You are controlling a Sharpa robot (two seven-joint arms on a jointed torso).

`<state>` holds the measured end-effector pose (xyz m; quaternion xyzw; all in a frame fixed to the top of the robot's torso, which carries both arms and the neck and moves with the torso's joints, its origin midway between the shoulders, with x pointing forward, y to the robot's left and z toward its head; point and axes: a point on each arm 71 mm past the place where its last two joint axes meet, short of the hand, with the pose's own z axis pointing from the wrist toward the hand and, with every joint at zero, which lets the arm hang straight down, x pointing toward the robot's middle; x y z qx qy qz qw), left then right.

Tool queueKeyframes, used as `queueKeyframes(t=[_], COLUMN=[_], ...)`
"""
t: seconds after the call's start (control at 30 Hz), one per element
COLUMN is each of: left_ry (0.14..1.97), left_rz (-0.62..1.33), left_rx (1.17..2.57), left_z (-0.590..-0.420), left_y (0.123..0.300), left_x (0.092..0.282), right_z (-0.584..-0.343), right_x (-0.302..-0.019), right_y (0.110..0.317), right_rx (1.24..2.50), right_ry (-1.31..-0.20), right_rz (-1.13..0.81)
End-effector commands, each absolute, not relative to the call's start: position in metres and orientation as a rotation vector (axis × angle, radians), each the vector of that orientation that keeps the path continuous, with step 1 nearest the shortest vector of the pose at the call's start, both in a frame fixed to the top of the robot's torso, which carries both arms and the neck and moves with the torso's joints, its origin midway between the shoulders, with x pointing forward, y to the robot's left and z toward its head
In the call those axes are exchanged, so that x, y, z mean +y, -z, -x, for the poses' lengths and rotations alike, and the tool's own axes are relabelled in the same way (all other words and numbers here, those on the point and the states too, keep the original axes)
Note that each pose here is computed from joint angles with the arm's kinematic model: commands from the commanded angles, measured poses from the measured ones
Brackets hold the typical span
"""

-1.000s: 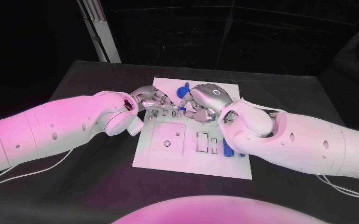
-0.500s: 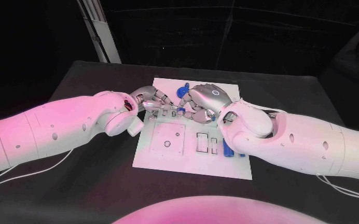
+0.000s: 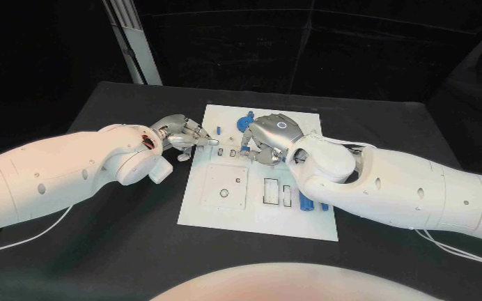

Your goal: Assemble the parts on the task board

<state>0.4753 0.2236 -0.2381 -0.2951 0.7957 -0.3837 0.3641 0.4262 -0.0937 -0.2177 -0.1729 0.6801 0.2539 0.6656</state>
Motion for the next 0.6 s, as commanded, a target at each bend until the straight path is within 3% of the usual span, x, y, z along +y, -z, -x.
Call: queueKeyframes(t=[0.03,0.6], left_ry=[1.002,1.029], left_rz=[0.783,0.821], left_rx=[1.987,1.961], left_z=[-0.475,-0.470], left_y=[0.232,0.225], left_x=[0.232,0.239], right_z=[-0.433,-0.453], right_x=[-0.090,-0.070], right_y=[0.222,0.234], right_rx=[1.570,1.658], right_ry=[-0.473,-0.323], right_rz=[0.441,0.425])
